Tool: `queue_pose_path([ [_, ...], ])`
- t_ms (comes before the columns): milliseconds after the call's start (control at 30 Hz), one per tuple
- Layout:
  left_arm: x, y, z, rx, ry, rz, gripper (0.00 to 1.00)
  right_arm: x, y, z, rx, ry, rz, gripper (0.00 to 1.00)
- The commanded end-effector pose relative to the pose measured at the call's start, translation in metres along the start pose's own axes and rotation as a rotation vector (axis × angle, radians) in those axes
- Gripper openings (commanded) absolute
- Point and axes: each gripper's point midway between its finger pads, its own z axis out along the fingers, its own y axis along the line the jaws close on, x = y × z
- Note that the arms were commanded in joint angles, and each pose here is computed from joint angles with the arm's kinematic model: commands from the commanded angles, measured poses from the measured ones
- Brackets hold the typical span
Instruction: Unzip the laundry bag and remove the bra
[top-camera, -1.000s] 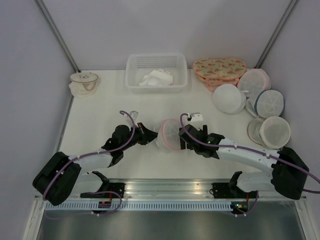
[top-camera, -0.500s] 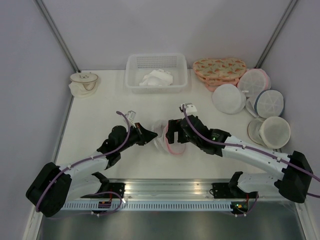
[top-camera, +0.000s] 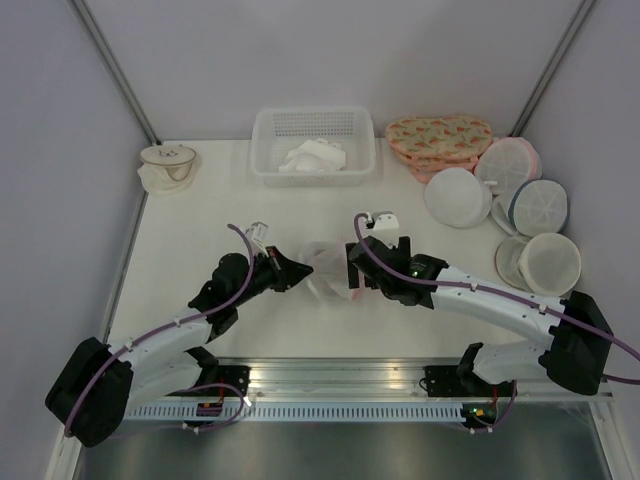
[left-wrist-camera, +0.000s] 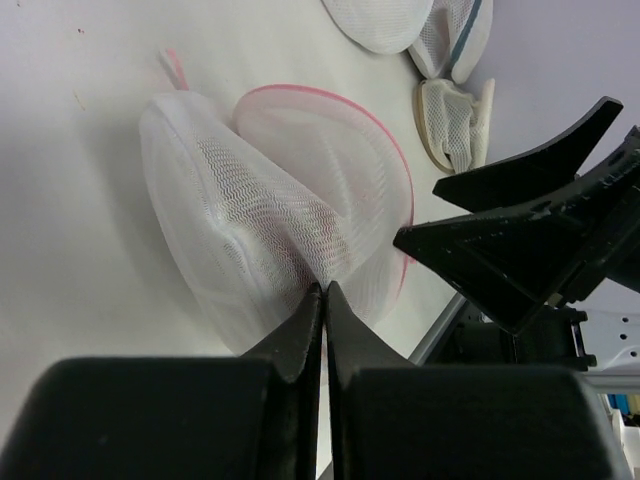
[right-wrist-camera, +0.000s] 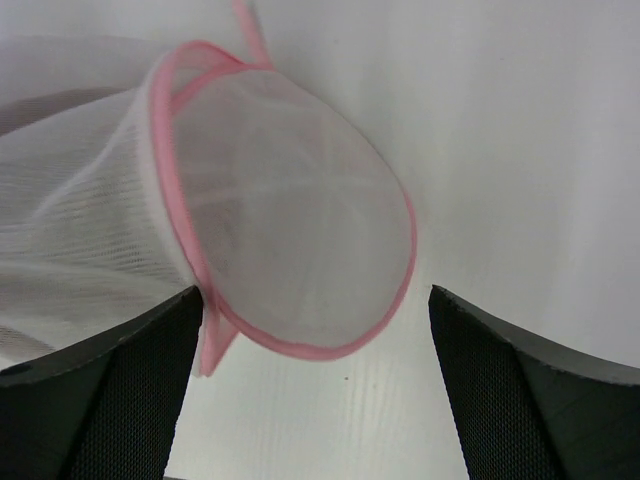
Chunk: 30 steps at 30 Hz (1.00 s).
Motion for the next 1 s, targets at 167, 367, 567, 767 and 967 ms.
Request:
queue_pose_path([
  [167,0.001,0.001,-0.005,-0.003,-0.005,0.011,0.02,0.002,-0.071,-0.005,0.365,-0.035,-0.063,0.98],
  [367,0.014,0.011,-0.009,-0.023,0.027,0.011,0.02,-0.023,-0.105,-0.005,0.525,-0.104,-0.04,0.98],
  [567,0.03,0.027,-0.014,-0.061,0.055,-0.005,0.02,-0.019,-0.031,-0.002,0.033,-0.028,-0.035,0.98],
  [767,0.027,0.028,-0.013,-0.067,0.043,0.0,0.02,0.02,0.002,-0.01,-0.156,0.068,-0.12,0.98],
  [967,0.024,0.024,-0.011,-0.056,0.046,0.011,0.02,0.054,0.012,0.003,-0.159,0.14,-0.201,0.98],
])
